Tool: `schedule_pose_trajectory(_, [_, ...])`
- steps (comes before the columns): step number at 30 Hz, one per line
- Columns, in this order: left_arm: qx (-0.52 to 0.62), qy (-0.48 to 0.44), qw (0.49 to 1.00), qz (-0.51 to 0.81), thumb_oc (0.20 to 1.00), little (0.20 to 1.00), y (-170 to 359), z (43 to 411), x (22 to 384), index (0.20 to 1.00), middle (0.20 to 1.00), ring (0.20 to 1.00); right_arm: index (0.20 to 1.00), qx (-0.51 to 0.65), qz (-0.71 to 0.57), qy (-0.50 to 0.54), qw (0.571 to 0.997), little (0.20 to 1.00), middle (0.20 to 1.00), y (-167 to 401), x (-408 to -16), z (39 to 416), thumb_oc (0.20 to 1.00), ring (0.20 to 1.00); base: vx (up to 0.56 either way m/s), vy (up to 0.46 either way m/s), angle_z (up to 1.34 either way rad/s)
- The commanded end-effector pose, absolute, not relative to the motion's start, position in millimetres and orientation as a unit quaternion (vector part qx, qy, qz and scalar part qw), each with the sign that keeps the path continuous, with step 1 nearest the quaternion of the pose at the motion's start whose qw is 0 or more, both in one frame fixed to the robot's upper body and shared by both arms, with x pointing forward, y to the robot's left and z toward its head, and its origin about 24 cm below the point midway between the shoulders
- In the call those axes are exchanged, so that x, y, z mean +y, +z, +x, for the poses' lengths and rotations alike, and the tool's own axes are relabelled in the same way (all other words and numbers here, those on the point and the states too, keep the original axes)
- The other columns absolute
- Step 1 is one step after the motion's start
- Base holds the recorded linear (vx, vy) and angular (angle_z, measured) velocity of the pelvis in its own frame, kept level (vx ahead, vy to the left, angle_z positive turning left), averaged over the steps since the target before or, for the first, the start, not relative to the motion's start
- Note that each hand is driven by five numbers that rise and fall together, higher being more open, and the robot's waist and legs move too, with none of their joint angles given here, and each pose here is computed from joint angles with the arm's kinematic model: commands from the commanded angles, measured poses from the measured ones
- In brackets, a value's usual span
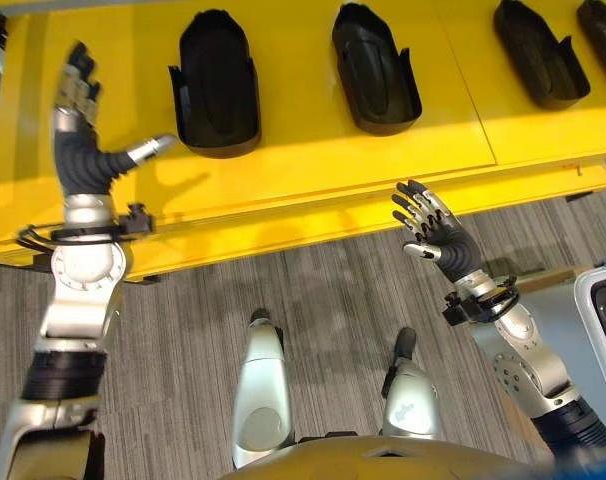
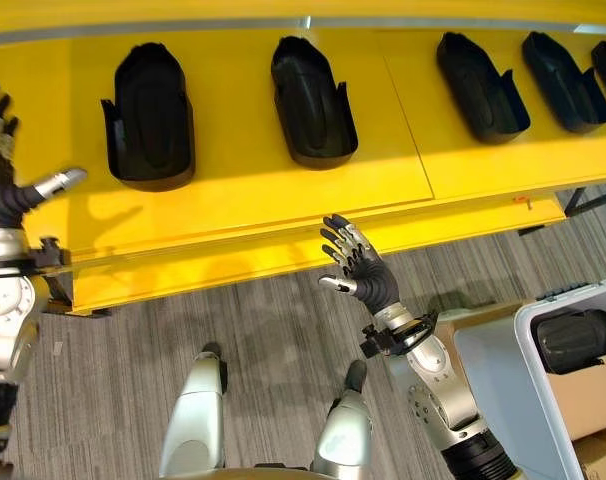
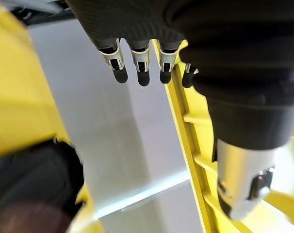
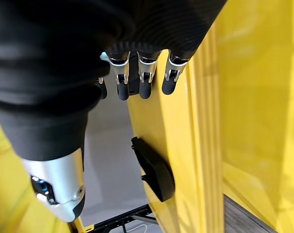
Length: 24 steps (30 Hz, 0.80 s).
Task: Move parts from the plastic box to the shelf.
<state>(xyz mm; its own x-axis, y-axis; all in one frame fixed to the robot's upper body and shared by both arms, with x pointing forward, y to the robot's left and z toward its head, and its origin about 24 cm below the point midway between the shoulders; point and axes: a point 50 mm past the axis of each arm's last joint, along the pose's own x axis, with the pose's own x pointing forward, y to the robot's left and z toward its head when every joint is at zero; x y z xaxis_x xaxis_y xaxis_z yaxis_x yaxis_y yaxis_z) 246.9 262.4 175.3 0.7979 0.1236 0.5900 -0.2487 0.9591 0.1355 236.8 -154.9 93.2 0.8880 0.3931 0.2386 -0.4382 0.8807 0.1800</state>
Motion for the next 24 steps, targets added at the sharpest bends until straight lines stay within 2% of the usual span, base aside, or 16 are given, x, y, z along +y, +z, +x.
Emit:
schedule_pose_trajectory(1, [-0.298, 0.017, 0.954, -0.01, 1.0, 1.0, 160.6, 242.1, 241.7, 1.0, 1.0, 1.0, 1.0, -0.145, 0.104, 0.196, 0.964, 1.0, 1.0, 106.7, -164.9, 237.5, 1.0, 1.0, 0.06, -0.071, 0.02])
schedule_pose_trajectory(8, [-0.157, -0.037, 0.982, -0.098, 1.0, 1.0, 97.1, 213.3, 226.9, 1.0, 1.0, 1.0, 1.0, -0.105, 0.091, 0.182, 0.973, 1.0, 1.0, 88.1, -176.0, 225.8, 1.0, 1.0, 0.08, -0.113, -0.01])
schedule_pose_trajectory(14, [-0.08, -0.063, 0.98, -0.17, 1.0, 1.0, 63.3, 200.8, 209.2, 1.0, 1.0, 1.0, 1.0, -0.08, 0.091, 0.171, 0.978, 1.0, 1.0, 77.5, -181.0, 220.6, 1.0, 1.0, 0.04, -0.165, -0.17])
schedule_pose_trajectory(24, [-0.056, -0.064, 0.965, -0.249, 1.0, 1.0, 49.9, 197.2, 197.6, 1.0, 1.0, 1.0, 1.0, -0.081, 0.08, 0.181, 0.977, 1.0, 1.0, 80.2, -182.6, 222.8, 1.0, 1.0, -0.04, -0.189, -0.26])
